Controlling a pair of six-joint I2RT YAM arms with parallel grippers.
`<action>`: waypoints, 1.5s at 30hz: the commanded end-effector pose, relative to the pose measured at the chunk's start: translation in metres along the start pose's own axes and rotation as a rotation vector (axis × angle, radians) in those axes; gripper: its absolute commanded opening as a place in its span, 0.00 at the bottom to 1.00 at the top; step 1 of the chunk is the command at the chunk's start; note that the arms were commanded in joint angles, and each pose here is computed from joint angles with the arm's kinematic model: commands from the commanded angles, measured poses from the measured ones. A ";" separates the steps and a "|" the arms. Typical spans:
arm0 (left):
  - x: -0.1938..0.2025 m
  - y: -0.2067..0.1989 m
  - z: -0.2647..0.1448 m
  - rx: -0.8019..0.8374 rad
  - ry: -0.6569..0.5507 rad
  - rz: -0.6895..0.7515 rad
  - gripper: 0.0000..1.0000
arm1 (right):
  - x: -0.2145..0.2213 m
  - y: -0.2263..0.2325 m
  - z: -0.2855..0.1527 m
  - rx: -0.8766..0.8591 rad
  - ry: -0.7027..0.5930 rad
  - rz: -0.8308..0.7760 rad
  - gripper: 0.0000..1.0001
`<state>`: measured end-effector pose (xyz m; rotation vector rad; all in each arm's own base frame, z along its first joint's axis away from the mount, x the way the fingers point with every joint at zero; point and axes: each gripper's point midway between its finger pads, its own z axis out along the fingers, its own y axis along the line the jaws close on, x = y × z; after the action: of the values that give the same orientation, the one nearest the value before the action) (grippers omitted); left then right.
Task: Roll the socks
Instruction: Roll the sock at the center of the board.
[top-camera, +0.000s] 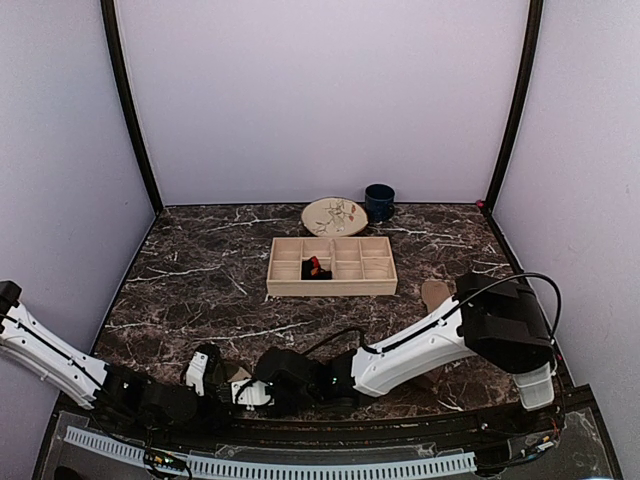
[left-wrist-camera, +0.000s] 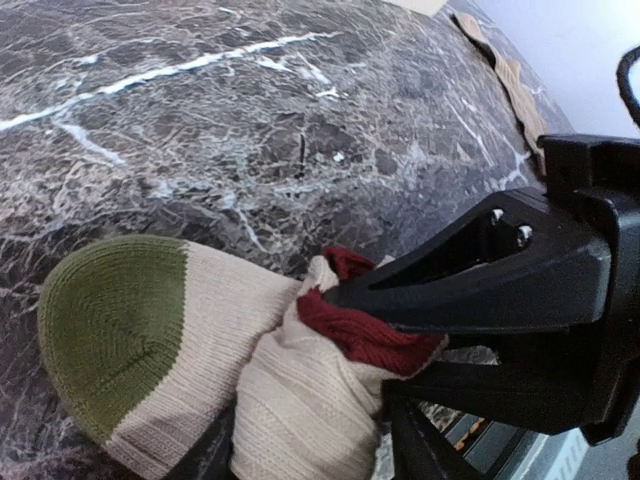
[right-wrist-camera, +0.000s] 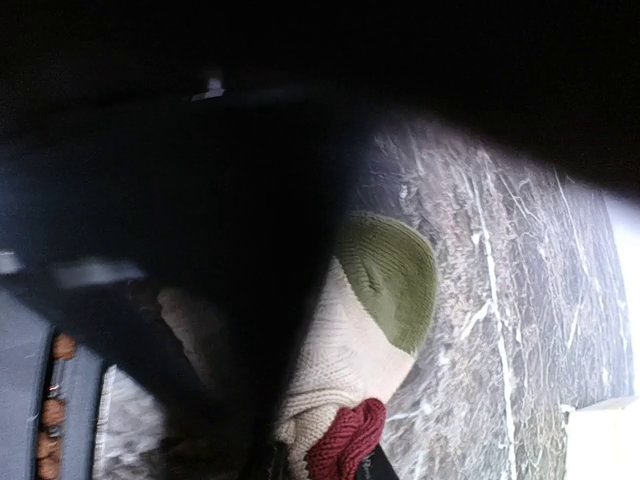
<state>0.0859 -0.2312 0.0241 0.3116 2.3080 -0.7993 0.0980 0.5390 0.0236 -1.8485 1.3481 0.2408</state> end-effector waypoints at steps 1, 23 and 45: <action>0.000 0.013 -0.005 -0.044 -0.005 0.015 0.57 | 0.115 0.017 0.019 -0.075 0.338 0.048 0.14; -0.045 0.040 -0.024 -0.272 -0.203 -0.045 0.66 | 0.139 0.019 -0.016 -0.090 0.451 0.262 0.09; -0.025 0.017 -0.007 -0.121 -0.128 0.113 0.70 | 0.089 0.057 -0.033 -0.490 0.534 0.515 0.10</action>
<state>0.1148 -0.2060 0.0380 0.2481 2.1963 -0.5464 0.1101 0.5072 0.0292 -1.7639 1.9903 0.4538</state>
